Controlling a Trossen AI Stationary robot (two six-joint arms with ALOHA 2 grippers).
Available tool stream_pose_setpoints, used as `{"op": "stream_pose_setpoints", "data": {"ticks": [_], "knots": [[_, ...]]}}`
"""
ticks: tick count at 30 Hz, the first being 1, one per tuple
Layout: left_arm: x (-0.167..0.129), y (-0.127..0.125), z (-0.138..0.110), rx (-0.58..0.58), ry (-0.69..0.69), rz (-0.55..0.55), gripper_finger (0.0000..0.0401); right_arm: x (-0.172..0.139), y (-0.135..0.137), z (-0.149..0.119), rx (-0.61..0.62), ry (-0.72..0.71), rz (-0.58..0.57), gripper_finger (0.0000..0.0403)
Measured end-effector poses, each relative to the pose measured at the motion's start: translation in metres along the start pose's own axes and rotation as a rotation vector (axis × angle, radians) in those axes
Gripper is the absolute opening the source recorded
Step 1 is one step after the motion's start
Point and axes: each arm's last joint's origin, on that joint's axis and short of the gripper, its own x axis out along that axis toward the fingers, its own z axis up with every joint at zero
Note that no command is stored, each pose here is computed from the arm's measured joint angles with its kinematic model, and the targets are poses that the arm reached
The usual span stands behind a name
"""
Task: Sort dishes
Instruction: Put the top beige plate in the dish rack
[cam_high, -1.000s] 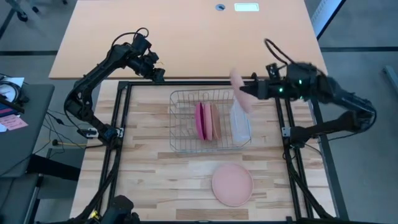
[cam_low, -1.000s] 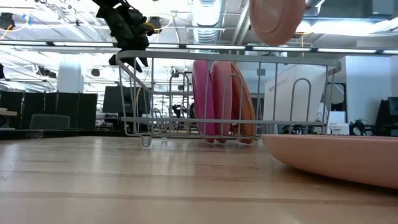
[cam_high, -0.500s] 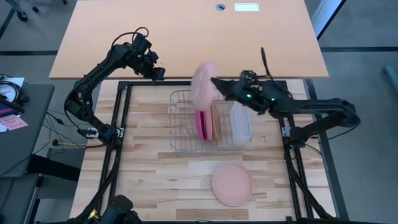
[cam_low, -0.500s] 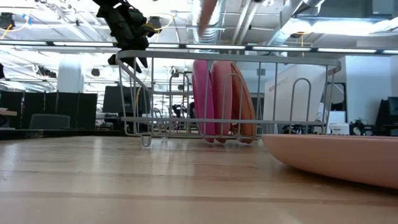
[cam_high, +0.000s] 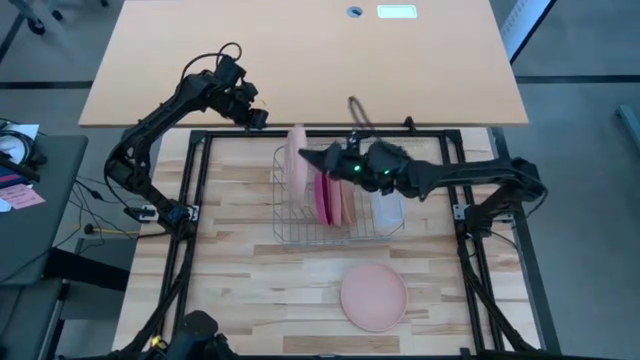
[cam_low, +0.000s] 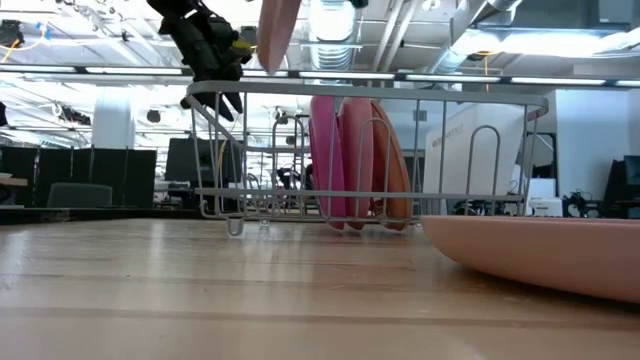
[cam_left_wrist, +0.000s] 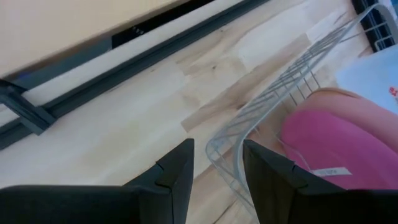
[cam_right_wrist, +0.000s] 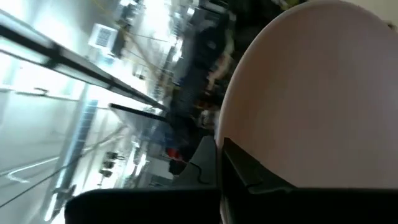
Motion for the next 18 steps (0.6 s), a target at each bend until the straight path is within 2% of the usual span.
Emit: {"op": "stream_pose_setpoints", "data": {"ticks": [6, 11, 18], "knots": [[0.01, 0.003, -0.007, -0.013, 0.042, -0.055, 0.0132, 0.011, -0.019, -0.018, 0.025, 0.038, -0.061, 0.0], [0.011, 0.003, -0.008, -0.012, 0.052, -0.074, 0.0132, 0.011, -0.034, -0.026, 0.035, 0.076, -0.192, 0.0], [0.011, 0.002, -0.008, -0.008, 0.052, -0.09, 0.0132, 0.009, -0.038, -0.023, 0.014, 0.089, -0.245, 0.0]]}}
